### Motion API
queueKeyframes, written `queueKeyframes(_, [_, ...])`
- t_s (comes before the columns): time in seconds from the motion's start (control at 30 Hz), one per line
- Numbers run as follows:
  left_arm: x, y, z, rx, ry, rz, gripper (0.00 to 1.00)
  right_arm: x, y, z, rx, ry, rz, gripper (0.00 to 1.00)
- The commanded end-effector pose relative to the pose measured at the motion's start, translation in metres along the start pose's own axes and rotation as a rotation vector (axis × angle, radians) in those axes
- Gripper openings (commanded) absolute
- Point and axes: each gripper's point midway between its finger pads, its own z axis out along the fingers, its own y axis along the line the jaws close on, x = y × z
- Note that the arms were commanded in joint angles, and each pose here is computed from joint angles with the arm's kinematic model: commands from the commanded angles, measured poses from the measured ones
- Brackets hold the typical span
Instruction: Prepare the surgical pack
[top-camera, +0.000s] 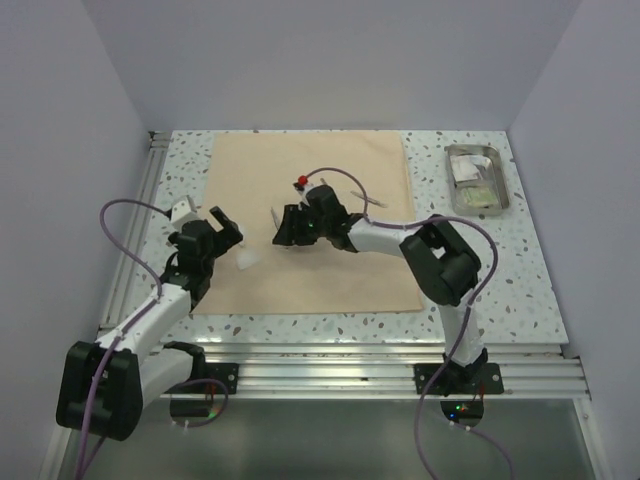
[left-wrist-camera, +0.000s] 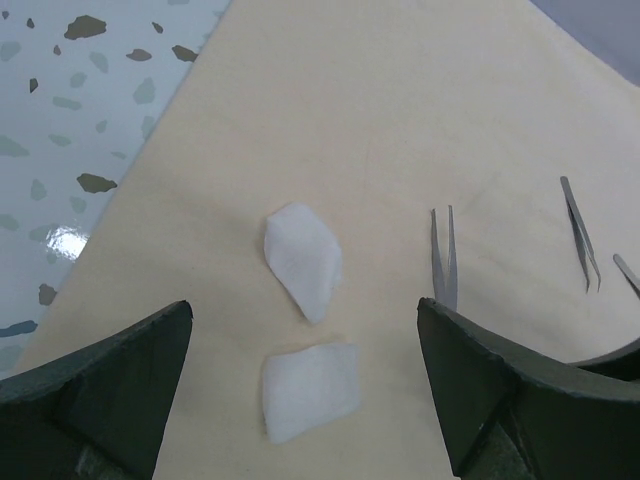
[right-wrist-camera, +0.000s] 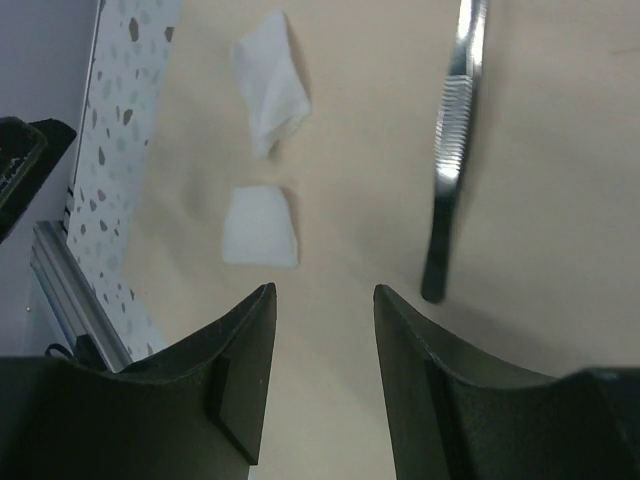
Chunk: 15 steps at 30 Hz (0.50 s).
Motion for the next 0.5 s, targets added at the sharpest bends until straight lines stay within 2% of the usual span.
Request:
queueKeyframes(0.0, [-0.012, 0.007, -0.004, -0.033, -0.055, -0.059, 0.98, -0.001, 0.033, 0.019, -0.078, 0.05, -0.11, 0.48])
queueKeyframes(0.2, [-0.015, 0.004, -0.009, -0.006, -0.071, -0.072, 0.98, 0.017, 0.04, 0.057, -0.08, 0.117, -0.132, 0.49])
queueKeyframes(0.47, [-0.019, 0.0, -0.012, 0.016, -0.082, -0.069, 0.98, 0.037, 0.039, 0.079, -0.082, 0.164, -0.125, 0.48])
